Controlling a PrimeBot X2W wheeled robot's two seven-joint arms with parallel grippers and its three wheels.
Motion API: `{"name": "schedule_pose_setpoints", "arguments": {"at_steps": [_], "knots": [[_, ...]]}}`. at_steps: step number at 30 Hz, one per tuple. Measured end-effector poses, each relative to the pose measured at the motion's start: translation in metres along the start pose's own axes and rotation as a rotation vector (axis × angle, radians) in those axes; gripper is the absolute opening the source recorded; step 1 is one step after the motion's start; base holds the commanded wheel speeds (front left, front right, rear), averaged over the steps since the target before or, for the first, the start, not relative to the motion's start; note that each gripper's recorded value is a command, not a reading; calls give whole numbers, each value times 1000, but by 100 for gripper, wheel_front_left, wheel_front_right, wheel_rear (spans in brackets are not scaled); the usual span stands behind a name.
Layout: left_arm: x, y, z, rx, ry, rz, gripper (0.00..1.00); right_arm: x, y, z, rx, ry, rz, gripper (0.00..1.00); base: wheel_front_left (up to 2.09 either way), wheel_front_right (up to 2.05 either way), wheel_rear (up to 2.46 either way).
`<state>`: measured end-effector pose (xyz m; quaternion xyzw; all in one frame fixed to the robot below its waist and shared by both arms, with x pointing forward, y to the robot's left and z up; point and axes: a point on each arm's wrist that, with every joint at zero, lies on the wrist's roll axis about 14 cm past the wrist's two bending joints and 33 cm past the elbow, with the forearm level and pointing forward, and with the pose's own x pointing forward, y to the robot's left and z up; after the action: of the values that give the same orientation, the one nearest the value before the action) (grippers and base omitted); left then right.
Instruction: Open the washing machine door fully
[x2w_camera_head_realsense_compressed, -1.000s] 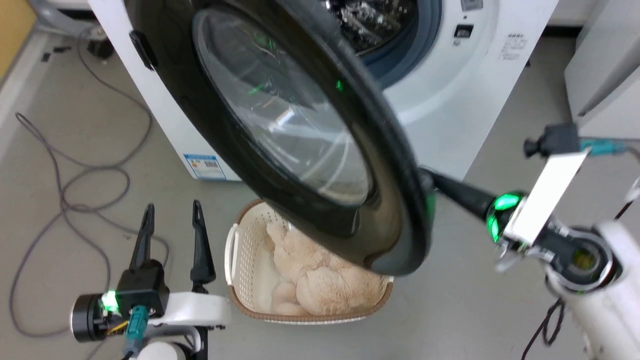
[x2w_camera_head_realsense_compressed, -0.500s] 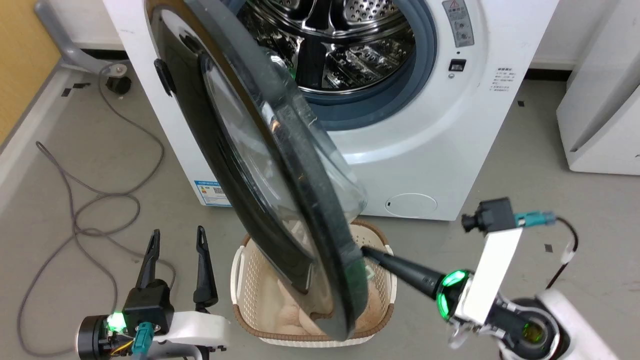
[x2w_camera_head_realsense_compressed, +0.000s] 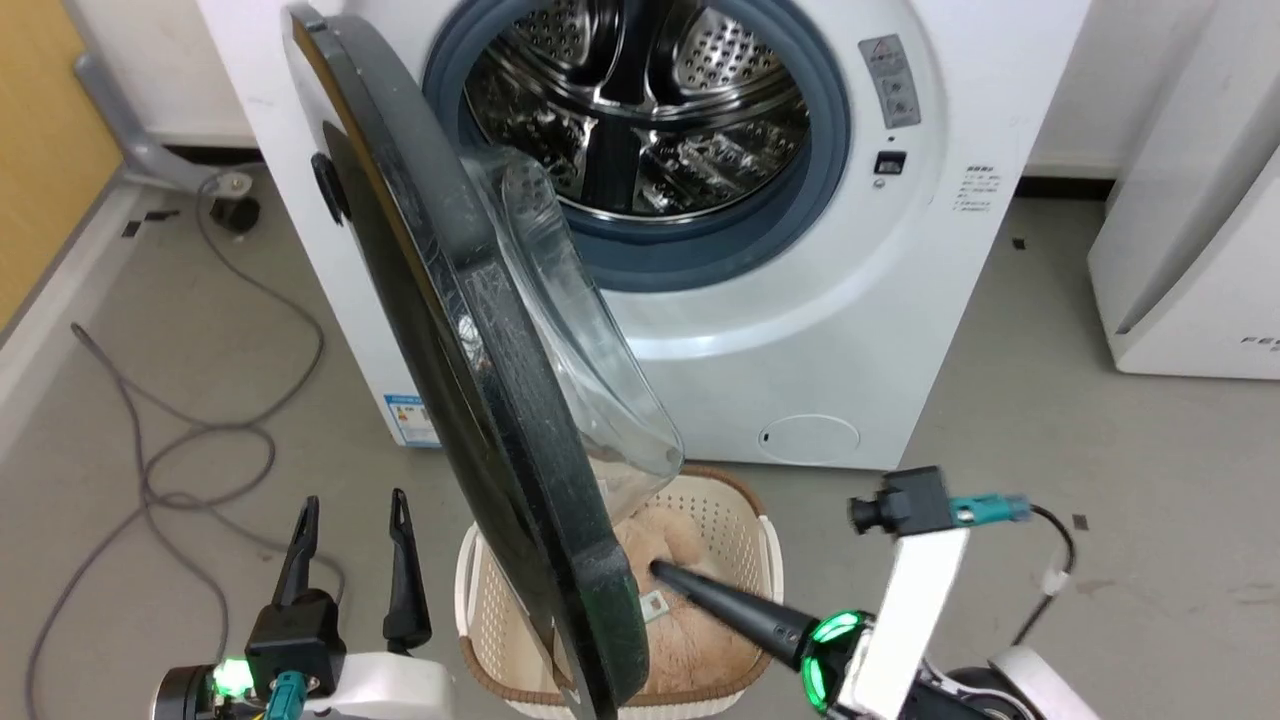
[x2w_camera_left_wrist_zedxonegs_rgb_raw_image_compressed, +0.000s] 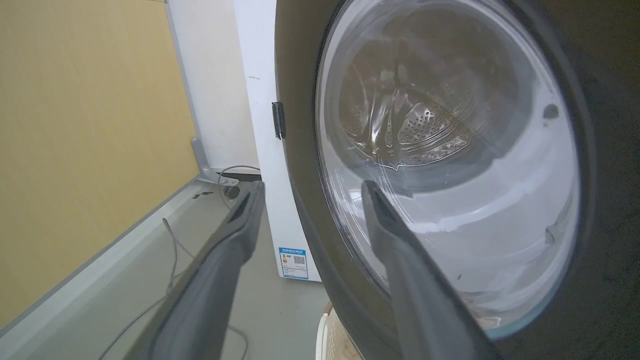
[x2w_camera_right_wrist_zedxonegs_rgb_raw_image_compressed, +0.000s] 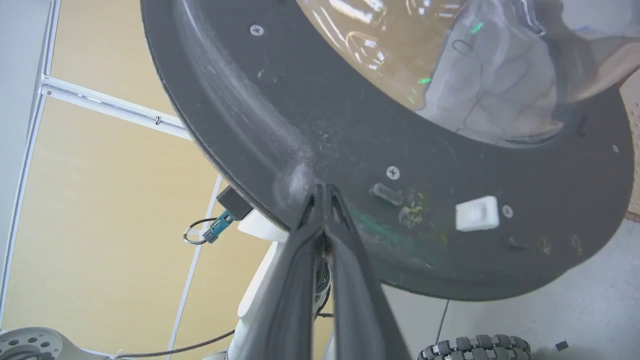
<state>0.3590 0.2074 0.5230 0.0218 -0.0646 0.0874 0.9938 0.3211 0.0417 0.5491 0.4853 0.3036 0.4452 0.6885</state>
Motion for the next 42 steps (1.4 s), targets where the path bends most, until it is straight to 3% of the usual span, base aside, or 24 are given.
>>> {"name": "schedule_pose_setpoints", "arguments": {"at_steps": [2, 5, 12, 16, 23, 25, 28, 32, 42], "knots": [[-2, 0, 1, -1, -3, -1, 100, -3, 1, 7, -6, -54, -4, 0, 0, 0, 0], [-5, -2, 0, -2, 2, -8, 100, -18, -1, 42, -52, -244, -29, 0, 0, 0, 0], [-3, -4, 2, -4, -5, -16, 100, -65, 0, 108, -256, -633, -107, 0, 0, 0, 0], [-3, -6, 3, -6, -9, -21, 100, -98, 5, 134, -484, -810, -170, 0, 0, 0, 0], [-5, -8, 4, -7, -12, -27, 100, -140, 29, 166, -955, -930, -326, 0, 0, 0, 0], [-5, -8, 5, -8, -15, -27, 100, -151, 35, 170, -1002, -993, -362, 0, 0, 0, 0], [-5, -8, 5, -8, -16, -26, 100, -159, 31, 164, -1179, -957, -475, 0, 0, 0, 0], [-5, -7, 5, -7, -15, -24, 100, -165, 16, 155, -1261, -915, -588, 0, 0, 0, 0], [-6, -3, 5, -6, -15, -14, 100, -170, -38, 122, -1167, -808, -736, 0, 0, 0, 0]]}}
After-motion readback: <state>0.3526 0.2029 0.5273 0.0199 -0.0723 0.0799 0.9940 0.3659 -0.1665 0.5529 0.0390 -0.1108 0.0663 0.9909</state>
